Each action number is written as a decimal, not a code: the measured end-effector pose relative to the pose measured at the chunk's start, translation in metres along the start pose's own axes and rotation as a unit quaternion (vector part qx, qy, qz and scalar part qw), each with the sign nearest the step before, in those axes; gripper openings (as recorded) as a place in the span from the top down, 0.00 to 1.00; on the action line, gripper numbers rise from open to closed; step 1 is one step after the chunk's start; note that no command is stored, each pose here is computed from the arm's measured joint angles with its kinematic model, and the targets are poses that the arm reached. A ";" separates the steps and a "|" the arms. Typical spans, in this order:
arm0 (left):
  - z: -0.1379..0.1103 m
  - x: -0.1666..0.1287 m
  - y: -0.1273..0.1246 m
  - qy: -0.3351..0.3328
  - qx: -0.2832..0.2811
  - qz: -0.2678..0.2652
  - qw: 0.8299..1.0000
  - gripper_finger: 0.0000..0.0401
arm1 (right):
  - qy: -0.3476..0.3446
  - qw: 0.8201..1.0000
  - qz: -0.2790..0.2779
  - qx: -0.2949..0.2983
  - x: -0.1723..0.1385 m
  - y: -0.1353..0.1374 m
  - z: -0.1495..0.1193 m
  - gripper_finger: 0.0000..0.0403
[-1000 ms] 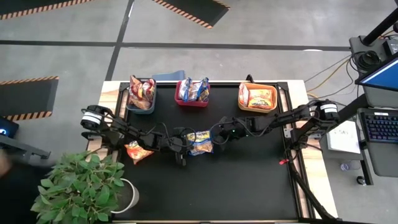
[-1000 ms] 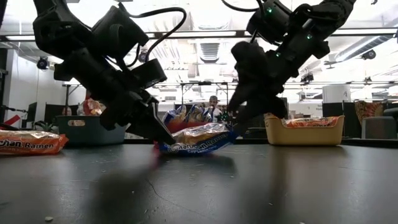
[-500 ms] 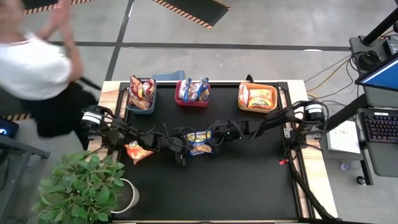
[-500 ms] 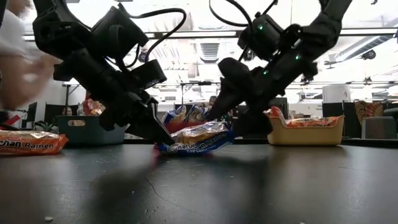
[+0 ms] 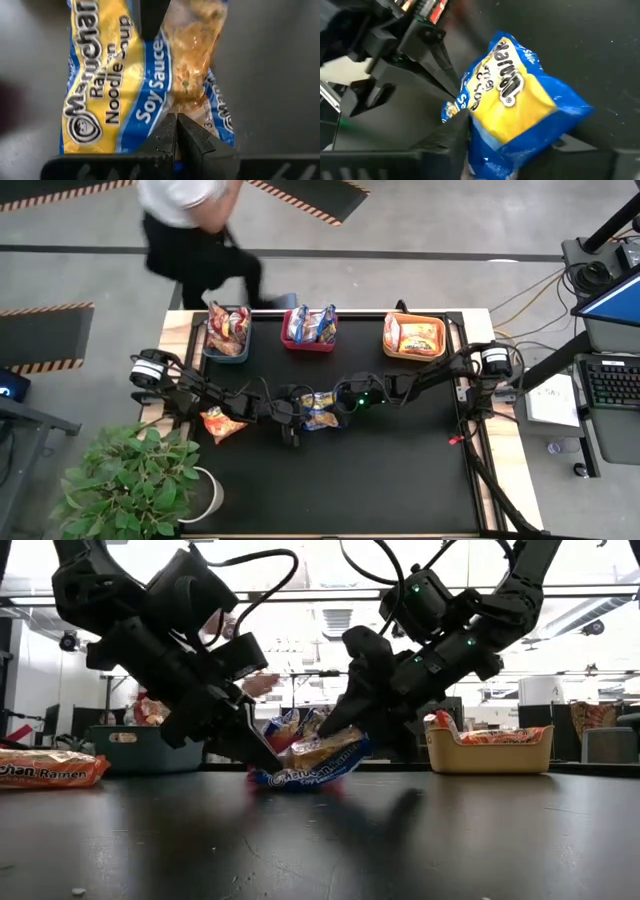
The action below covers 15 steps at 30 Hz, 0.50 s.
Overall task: Sort Maruchan noodles
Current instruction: Put the blue noodle pack into the pink bin
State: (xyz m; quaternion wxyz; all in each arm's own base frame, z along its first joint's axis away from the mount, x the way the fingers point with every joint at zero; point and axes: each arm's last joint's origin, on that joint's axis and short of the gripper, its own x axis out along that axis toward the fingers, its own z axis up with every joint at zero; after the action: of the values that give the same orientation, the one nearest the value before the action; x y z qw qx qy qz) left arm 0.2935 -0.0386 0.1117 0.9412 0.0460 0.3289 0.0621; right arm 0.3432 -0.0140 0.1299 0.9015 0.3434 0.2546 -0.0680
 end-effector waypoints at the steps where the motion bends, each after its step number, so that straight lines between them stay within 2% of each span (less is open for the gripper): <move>1: 0.002 -0.001 0.000 -0.004 0.002 0.000 1.000 1.00 | 0.000 1.000 0.000 -0.001 0.000 0.000 0.000 0.68; 6: 0.021 -0.012 0.003 -0.045 0.013 0.001 0.999 1.00 | 0.003 1.000 -0.002 -0.022 -0.006 0.003 0.003 0.80; 11: 0.042 -0.032 0.011 -0.087 0.019 0.018 0.996 1.00 | 0.009 0.999 -0.012 -0.052 -0.018 0.007 0.010 0.82; 15: 0.052 -0.047 0.023 -0.110 0.016 0.051 0.993 1.00 | 0.011 0.996 -0.030 -0.082 -0.033 0.008 0.018 0.82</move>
State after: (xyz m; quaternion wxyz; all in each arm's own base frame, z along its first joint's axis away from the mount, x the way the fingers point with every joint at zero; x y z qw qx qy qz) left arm 0.2877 -0.0255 0.1839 0.9664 0.0842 0.2216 0.0992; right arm 0.3247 -0.0216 0.1629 0.9212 0.2613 0.2796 -0.0697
